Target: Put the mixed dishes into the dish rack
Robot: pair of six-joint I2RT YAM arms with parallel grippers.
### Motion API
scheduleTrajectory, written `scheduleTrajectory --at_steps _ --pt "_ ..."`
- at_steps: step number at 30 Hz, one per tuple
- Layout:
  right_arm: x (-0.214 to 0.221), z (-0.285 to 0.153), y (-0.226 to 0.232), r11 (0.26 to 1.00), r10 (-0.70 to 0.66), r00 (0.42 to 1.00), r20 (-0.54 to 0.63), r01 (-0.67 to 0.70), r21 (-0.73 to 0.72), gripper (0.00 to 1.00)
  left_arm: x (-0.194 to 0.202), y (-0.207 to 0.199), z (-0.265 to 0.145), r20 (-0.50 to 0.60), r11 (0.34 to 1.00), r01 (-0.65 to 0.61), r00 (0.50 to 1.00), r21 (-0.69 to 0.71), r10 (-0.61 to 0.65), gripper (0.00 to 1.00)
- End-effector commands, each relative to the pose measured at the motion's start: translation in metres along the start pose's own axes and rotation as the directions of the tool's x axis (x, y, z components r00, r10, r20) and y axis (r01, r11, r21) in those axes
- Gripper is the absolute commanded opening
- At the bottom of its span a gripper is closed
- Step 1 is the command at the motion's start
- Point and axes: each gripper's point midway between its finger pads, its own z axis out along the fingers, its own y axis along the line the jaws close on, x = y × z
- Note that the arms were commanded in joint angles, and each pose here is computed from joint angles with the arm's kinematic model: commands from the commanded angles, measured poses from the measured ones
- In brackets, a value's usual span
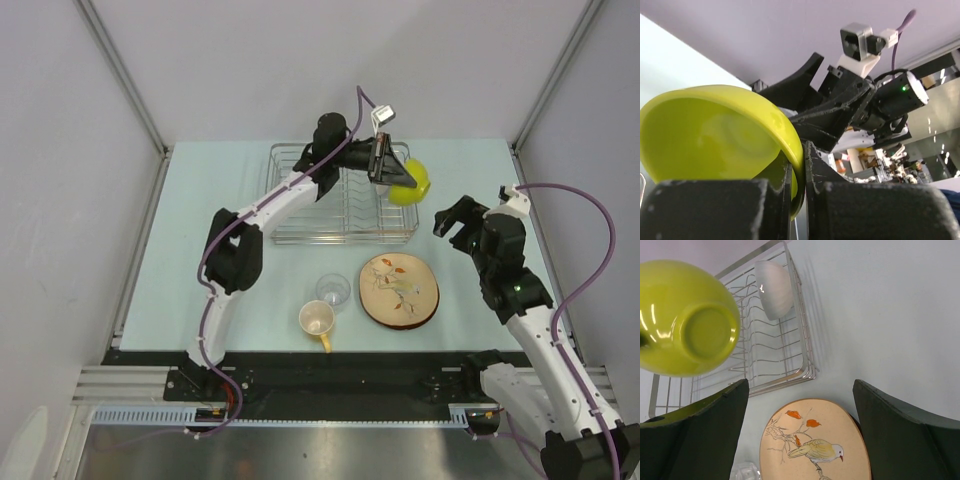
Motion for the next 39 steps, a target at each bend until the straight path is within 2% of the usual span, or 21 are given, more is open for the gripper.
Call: scheduleTrajectory --at_steps 1,7,17,23,30,32,33,35,36,38,39 --pt "-0.003 0.000 -0.001 1.000 0.004 1.000 0.016 -0.004 0.006 0.90 -0.025 -0.013 -0.001 0.127 0.994 -0.108 0.986 -0.003 0.107 0.00" --pt "-0.004 0.001 0.002 1.000 0.012 1.000 0.017 -0.012 -0.006 0.90 -0.028 0.047 -0.004 0.195 0.971 -0.080 0.973 -0.227 0.126 0.00" --pt "-0.005 0.002 0.005 1.000 0.018 1.000 0.017 -0.018 -0.017 0.90 0.000 0.102 0.003 0.210 0.906 -0.050 0.966 -0.421 0.151 0.00" --pt "-0.006 0.001 0.009 0.999 0.037 0.999 0.018 -0.036 -0.035 0.91 0.018 0.117 0.020 0.178 0.893 -0.074 0.970 -0.444 0.168 0.00" --pt "-0.007 -0.004 0.007 0.999 0.029 0.999 0.024 -0.028 -0.033 0.91 0.026 0.133 0.020 0.178 0.886 -0.062 0.971 -0.459 0.160 0.01" --pt "-0.007 -0.005 0.006 0.999 0.031 0.999 0.023 -0.030 -0.027 0.91 0.028 0.138 0.019 0.180 0.885 -0.055 0.972 -0.462 0.154 0.06" --pt "-0.006 -0.005 0.005 0.999 0.029 0.999 0.020 -0.028 -0.025 0.91 0.029 0.140 0.018 0.181 0.885 -0.050 0.972 -0.464 0.150 0.16" --pt "-0.005 -0.006 0.005 0.999 0.029 0.999 0.017 -0.029 -0.025 0.91 0.031 0.142 0.019 0.182 0.887 -0.043 0.973 -0.459 0.141 0.27" --pt "-0.006 -0.007 0.004 0.999 0.028 0.999 0.020 -0.028 -0.023 0.91 0.033 0.143 0.019 0.180 0.887 -0.040 0.974 -0.460 0.137 0.46" --pt "-0.006 -0.007 0.004 0.999 0.027 0.999 0.019 -0.027 -0.022 0.91 0.034 0.143 0.018 0.175 0.885 -0.046 0.974 -0.464 0.142 0.55" --pt "-0.005 -0.007 0.004 0.999 0.028 0.999 0.017 -0.027 -0.023 0.91 0.033 0.143 0.017 0.177 0.884 -0.045 0.974 -0.466 0.143 0.64"
